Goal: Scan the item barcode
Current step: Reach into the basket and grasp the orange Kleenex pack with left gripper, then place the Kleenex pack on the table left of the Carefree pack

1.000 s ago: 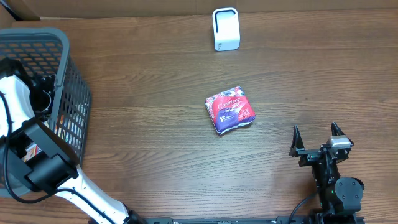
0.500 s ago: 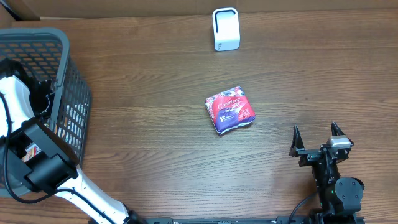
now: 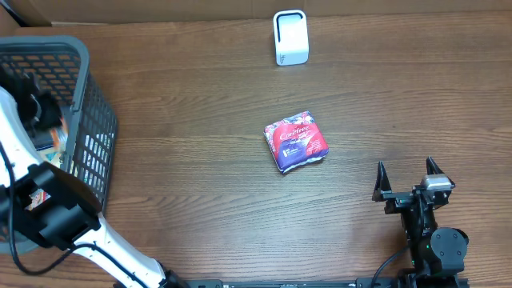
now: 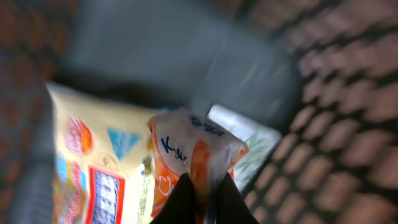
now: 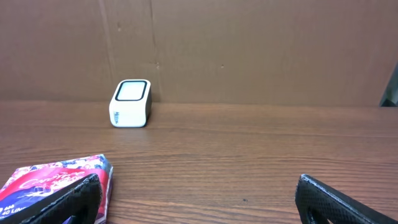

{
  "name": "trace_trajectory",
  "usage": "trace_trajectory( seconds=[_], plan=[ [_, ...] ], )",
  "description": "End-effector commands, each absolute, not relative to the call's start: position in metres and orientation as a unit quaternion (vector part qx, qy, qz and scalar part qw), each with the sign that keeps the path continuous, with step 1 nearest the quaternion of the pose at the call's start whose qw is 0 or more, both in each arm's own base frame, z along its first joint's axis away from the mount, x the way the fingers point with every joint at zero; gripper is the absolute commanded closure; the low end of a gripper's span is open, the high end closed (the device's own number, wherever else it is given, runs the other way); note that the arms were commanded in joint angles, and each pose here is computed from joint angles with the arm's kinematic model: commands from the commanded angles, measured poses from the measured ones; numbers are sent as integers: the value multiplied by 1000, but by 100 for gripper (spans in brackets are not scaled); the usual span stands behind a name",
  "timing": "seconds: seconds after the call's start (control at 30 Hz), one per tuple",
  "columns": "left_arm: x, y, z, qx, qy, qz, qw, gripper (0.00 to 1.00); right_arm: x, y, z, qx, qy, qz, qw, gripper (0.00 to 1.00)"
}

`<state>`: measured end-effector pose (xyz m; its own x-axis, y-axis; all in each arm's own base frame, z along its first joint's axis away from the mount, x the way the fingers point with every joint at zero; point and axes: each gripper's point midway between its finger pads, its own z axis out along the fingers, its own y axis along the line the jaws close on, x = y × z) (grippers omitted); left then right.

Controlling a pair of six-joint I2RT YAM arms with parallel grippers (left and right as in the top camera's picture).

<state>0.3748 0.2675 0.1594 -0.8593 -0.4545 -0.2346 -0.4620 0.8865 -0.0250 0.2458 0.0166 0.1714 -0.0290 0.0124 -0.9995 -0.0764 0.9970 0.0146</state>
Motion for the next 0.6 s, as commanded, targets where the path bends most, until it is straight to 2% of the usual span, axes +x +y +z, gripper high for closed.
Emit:
trace_trajectory(
  seconds=[0.0,0.13,0.33,0.43,0.57],
  plan=[
    [398,253,260,-235,935,-16,265,96,246,14,170,-20,715,26,698,0],
    [401,233,332,-207,910,-32,358,96,246,14,170,-20,715,26,698,0],
    [383,177,430,-131,867,-55,478,96,246,14,170,-20,715,26,698,0],
    [373,138,460,-84,852,-83,510,96,246,14,170,-20,715,26,698,0],
    [368,81,472,-25,848,-135,512,96,246,14,170,-20,715,26,698,0]
  ],
)
